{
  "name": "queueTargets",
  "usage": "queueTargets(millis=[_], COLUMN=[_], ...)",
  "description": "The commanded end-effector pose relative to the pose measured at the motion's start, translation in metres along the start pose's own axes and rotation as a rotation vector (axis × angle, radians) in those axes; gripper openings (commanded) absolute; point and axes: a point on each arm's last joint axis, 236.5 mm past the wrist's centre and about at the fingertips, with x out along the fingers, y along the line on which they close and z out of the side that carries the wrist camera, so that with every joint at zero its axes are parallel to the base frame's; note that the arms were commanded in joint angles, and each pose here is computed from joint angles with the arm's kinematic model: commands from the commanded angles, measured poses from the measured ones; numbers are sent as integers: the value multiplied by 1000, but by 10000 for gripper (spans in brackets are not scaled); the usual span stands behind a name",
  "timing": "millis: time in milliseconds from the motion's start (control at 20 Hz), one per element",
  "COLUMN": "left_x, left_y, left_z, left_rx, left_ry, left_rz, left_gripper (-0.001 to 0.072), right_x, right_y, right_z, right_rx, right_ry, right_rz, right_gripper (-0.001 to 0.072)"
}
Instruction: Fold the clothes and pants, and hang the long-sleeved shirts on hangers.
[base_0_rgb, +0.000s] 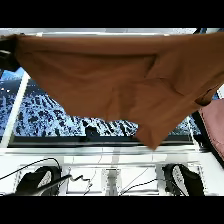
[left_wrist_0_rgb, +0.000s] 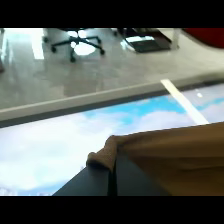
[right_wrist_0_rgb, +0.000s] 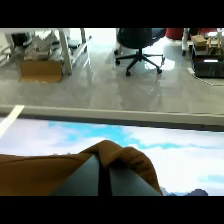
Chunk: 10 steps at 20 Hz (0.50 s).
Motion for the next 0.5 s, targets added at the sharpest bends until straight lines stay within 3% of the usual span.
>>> queueTargets(millis=[0,150,450], left_x=[-15,-67,-165], left_y=[-29,-45,-44], left_z=[1,37,103], left_rx=[72,130,275], left_ry=[17,-104,-379], left_rz=[-77,-52,144], left_gripper=[10,11,11], right_x=[-29,-71,-113], right_y=[16,40,71], right_z=[1,22,40], right_rx=[-144,-246,-292], right_ry=[74,41,-52], right_rz=[-16,-43,-62], right_gripper=[11,11,11])
